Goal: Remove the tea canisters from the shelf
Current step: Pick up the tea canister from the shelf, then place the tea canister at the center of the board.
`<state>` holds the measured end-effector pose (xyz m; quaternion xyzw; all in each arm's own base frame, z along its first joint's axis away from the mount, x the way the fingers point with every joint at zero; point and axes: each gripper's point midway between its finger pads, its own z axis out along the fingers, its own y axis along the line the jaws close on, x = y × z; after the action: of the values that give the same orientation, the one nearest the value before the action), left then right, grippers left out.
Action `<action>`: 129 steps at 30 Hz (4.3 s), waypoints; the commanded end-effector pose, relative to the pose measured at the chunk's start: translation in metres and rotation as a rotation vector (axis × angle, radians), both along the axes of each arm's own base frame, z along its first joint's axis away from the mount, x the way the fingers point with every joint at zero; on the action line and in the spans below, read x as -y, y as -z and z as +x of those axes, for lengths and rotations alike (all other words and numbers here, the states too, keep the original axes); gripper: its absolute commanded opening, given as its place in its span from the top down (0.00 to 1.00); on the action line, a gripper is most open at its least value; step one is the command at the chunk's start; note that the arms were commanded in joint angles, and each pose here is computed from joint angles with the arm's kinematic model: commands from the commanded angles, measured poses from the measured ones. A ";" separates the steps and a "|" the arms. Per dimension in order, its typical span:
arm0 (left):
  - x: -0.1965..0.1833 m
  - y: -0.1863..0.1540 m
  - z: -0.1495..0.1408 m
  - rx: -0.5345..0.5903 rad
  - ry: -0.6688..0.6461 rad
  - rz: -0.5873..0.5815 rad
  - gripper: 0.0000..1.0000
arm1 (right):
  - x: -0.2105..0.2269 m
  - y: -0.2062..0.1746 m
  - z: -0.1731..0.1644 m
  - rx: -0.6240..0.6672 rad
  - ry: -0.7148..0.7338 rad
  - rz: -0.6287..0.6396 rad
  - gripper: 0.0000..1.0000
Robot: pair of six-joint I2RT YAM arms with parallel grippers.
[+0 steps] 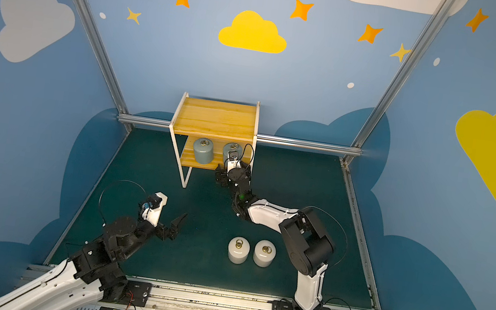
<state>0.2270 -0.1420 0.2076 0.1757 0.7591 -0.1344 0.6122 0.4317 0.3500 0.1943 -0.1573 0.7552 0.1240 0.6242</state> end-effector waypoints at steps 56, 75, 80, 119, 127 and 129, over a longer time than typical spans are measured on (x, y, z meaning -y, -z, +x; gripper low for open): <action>0.004 -0.007 0.000 0.021 0.021 -0.016 0.00 | -0.001 -0.040 0.047 0.182 0.062 0.068 0.13; 0.003 -0.009 0.000 0.028 0.020 -0.017 0.00 | -0.015 -0.039 0.024 0.188 0.015 0.066 0.36; 0.003 -0.010 0.001 0.032 0.017 -0.018 0.00 | -0.019 -0.041 0.011 0.187 0.000 0.071 0.40; -0.006 -0.028 0.000 0.099 -0.013 -0.025 0.00 | -0.038 -0.045 -0.133 0.180 -0.115 0.066 0.47; -0.026 -0.032 0.010 0.075 -0.120 -0.022 0.00 | -0.035 -0.037 -0.169 0.154 -0.121 0.071 0.48; -0.032 -0.030 0.015 0.049 -0.148 -0.027 0.00 | -0.035 -0.037 -0.179 0.150 -0.123 0.070 0.48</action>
<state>0.2372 -0.1195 0.2263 0.1403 0.7499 -0.1018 0.6384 0.2588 0.3931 0.1843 -0.2538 0.7114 0.1422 0.6397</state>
